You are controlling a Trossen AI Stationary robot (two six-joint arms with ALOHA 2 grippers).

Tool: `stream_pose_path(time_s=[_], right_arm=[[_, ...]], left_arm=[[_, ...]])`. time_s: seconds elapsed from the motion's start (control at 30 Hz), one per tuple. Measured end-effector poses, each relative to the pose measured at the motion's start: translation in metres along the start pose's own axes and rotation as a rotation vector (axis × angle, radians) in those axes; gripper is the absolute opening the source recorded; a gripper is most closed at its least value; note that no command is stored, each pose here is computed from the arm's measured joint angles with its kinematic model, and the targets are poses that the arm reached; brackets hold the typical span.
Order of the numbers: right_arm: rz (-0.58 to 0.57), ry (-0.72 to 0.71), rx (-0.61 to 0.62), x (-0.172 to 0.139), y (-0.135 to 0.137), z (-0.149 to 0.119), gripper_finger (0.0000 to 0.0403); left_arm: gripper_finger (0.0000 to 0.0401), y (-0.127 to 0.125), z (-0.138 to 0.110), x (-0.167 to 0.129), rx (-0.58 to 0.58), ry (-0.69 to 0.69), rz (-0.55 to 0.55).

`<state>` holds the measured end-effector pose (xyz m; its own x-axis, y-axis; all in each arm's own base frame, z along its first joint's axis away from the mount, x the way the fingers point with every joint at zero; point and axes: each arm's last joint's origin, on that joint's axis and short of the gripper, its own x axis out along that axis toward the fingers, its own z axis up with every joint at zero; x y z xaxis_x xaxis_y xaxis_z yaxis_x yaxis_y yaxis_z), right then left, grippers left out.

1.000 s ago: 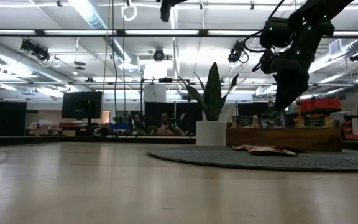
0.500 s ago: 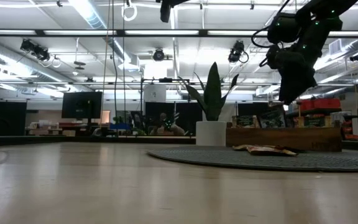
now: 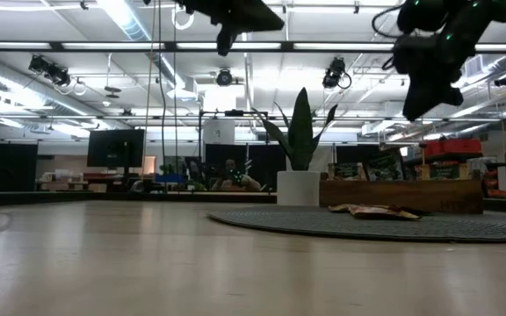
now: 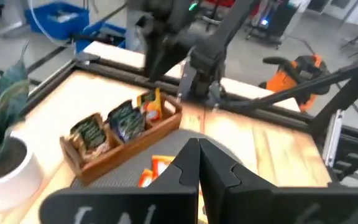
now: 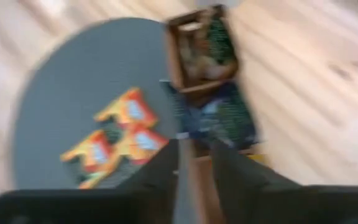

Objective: Pick & Place Tea
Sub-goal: Put the yellow tea bag into the wooden organizer

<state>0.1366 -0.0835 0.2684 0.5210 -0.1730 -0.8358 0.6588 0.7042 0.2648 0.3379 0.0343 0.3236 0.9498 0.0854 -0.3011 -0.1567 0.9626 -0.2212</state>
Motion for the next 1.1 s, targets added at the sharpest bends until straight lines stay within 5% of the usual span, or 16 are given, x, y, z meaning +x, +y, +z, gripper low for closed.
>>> stream_pose_path(time_s=[0.13, 0.23, 0.33, 0.53, 0.9, 1.1], right_arm=[[0.112, -0.011, -0.03, -0.01, 0.017, -0.011, 0.0023], [0.188, -0.011, -0.074, -0.011, 0.035, -0.015, 0.0014], [0.242, -0.004, -0.113, -0.006, 0.055, -0.019, 0.004], [0.12, 0.012, -0.162, 0.016, 0.072, -0.028, 0.0072], [0.203, 0.212, -0.722, 0.083, 0.101, -0.059, 0.0187], [0.043, 0.257, -0.888, 0.111, 0.106, -0.07, 0.0273]], left_arm=[[0.0018, 0.005, -0.008, 0.006, -0.025, 0.053, 0.023], [0.004, 0.009, -0.008, 0.01, -0.032, 0.048, 0.032], [0.0063, 0.013, -0.01, 0.012, -0.035, 0.06, 0.045], [0.0097, 0.018, -0.011, 0.013, -0.036, 0.067, 0.059], [0.0113, 0.017, -0.015, 0.012, -0.037, 0.116, 0.049], [0.0113, 0.016, -0.018, 0.012, -0.035, 0.139, 0.049]])
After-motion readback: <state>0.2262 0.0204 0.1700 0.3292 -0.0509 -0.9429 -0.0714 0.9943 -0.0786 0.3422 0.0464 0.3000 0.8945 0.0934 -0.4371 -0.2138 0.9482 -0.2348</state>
